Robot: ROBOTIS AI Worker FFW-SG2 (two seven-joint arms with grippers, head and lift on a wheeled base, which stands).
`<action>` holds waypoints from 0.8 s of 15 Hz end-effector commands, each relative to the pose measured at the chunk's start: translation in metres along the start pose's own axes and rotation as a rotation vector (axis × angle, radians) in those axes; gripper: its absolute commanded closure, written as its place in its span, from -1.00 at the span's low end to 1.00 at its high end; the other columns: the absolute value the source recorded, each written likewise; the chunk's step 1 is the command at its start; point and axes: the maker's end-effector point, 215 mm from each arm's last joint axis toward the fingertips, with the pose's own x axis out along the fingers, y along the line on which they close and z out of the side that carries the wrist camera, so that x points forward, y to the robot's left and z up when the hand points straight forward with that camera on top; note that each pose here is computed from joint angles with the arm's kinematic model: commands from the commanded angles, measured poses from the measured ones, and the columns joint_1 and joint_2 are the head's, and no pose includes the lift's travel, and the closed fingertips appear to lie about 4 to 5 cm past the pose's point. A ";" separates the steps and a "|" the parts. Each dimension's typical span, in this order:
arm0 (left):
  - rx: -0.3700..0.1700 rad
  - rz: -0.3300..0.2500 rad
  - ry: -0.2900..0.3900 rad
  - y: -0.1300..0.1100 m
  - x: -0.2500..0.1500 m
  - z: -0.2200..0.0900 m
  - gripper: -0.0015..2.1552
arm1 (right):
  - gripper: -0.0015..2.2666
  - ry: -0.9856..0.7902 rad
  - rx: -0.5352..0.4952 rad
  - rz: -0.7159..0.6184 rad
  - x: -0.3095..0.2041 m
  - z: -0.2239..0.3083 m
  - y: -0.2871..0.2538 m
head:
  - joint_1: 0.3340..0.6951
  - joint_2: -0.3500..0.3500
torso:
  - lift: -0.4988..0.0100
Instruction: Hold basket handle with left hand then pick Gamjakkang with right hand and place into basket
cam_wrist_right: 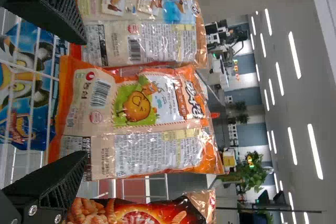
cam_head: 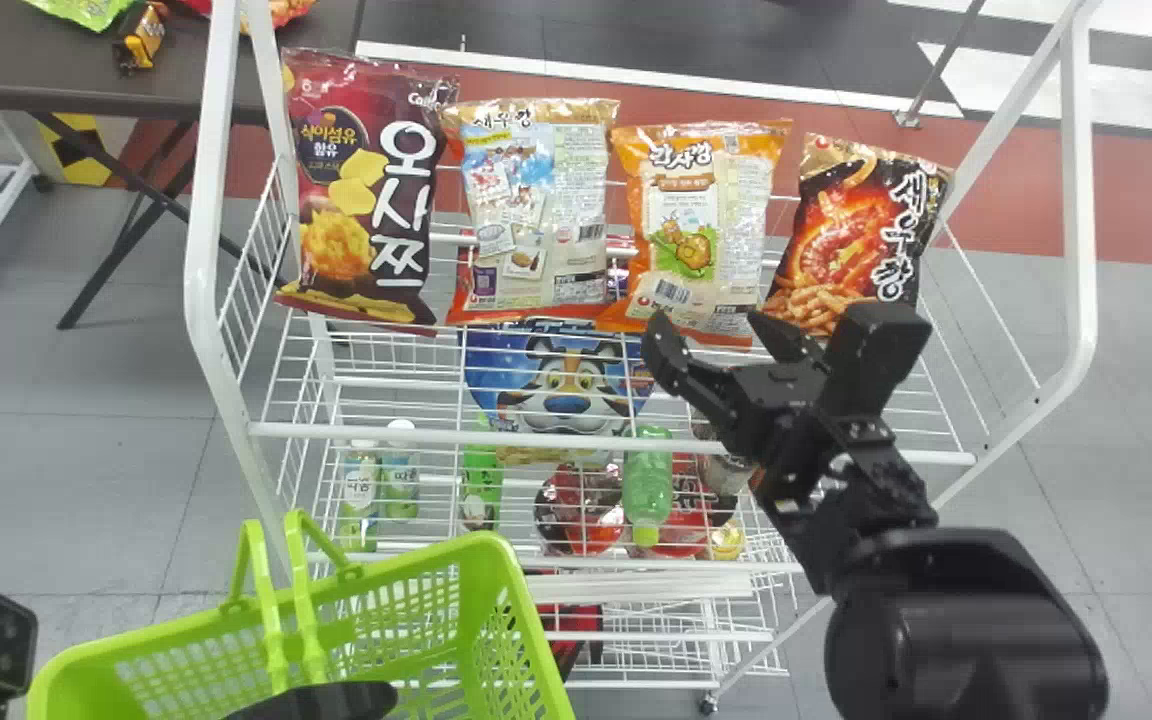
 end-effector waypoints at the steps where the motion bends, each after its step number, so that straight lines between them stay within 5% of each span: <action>1: 0.000 0.005 -0.001 0.001 -0.002 0.001 0.99 | -0.96 0.035 0.010 0.001 0.026 0.007 -0.004 | 1.00 -0.46 | 0.89; 9: -0.015 0.001 -0.014 0.004 -0.008 0.003 0.99 | -0.93 0.058 -0.007 -0.033 0.080 0.029 -0.026 | 1.00 -0.42 | 0.89; 10: -0.015 0.002 -0.015 0.004 -0.008 0.004 0.99 | -0.69 0.056 -0.016 -0.031 0.081 0.030 -0.023 | 1.00 -0.43 | 0.89; 12: -0.020 -0.001 -0.014 0.004 -0.008 0.003 0.99 | 0.18 0.079 -0.032 -0.035 0.081 0.021 -0.019 | 1.00 -0.42 | 0.89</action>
